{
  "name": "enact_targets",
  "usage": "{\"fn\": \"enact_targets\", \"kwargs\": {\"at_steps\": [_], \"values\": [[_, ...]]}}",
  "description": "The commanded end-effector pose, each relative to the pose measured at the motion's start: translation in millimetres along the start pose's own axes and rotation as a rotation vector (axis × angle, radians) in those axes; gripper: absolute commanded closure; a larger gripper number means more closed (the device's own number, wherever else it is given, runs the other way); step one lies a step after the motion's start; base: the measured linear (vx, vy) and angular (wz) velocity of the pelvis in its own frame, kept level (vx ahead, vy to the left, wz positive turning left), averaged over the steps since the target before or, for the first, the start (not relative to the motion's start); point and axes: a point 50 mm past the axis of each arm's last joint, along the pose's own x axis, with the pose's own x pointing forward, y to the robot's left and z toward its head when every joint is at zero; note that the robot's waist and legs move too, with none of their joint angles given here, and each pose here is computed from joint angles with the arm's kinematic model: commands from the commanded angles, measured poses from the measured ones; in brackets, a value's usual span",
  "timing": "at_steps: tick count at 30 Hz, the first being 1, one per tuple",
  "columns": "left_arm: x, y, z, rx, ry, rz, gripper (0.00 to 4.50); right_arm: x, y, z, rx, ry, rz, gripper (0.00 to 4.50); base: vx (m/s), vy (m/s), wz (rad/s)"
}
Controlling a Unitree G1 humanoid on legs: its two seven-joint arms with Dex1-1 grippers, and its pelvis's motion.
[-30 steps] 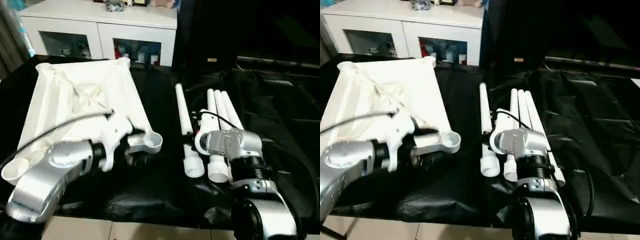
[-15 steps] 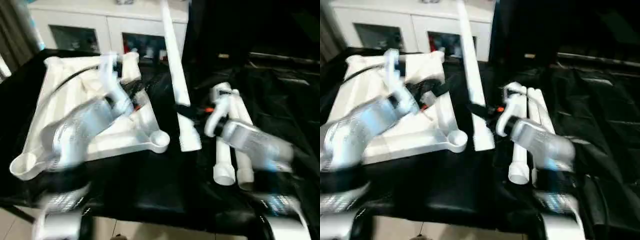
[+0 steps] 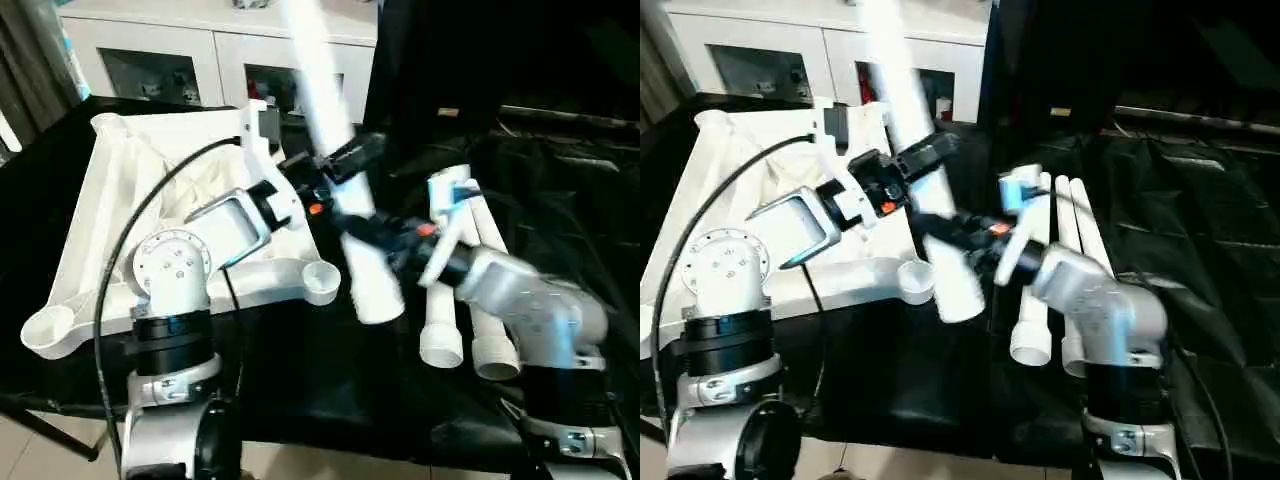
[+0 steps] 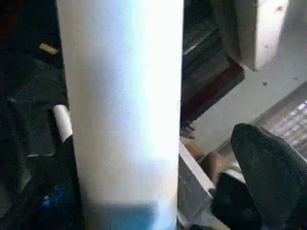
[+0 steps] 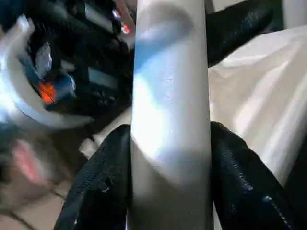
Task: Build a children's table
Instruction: Pick table leg
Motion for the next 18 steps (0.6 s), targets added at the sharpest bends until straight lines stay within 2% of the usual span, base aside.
{"fn": "enact_targets", "kwargs": {"at_steps": [1,3,6,7,8,13,15,18], "values": [[1,-9.0,3.6,0.024,-0.007,-0.018,0.0,2.8,-7.8,-1.2,-0.09,0.051,-0.13,2.66,0.0,0.0,0.0],[0,-8.0,3.0,0.031,-0.003,0.0,0.27,5.5,-8.6,-0.9,-0.099,0.055,-0.169,2.66,0.0,0.0,0.0],[-1,-4.4,2.7,0.039,-0.008,0.059,0.37,10.5,-14.0,0.8,-0.213,0.089,-0.291,2.66,0.0,0.0,0.0],[-1,-3.6,2.6,0.042,-0.008,0.07,0.63,11.6,-14.2,1.3,-0.22,0.086,-0.305,2.66,0.0,0.0,0.0],[-1,-2.7,2.6,0.045,-0.008,0.083,0.63,12.9,-14.3,2.0,-0.228,0.083,-0.321,2.66,0.0,0.0,0.0],[1,-0.4,2.1,0.028,-0.035,0.131,1.08,23.0,-5.4,5.2,-0.285,0.053,-0.363,2.67,0.0,0.0,0.0],[2,0.0,2.5,0.034,-0.038,0.141,1.13,25.1,-2.5,4.2,-0.3,0.06,-0.354,2.67,0.0,0.0,0.0],[3,-0.6,2.6,0.026,-0.045,0.135,1.48,28.4,3.4,1.0,-0.32,0.075,-0.319,2.67,0.0,0.0,0.0]]}}
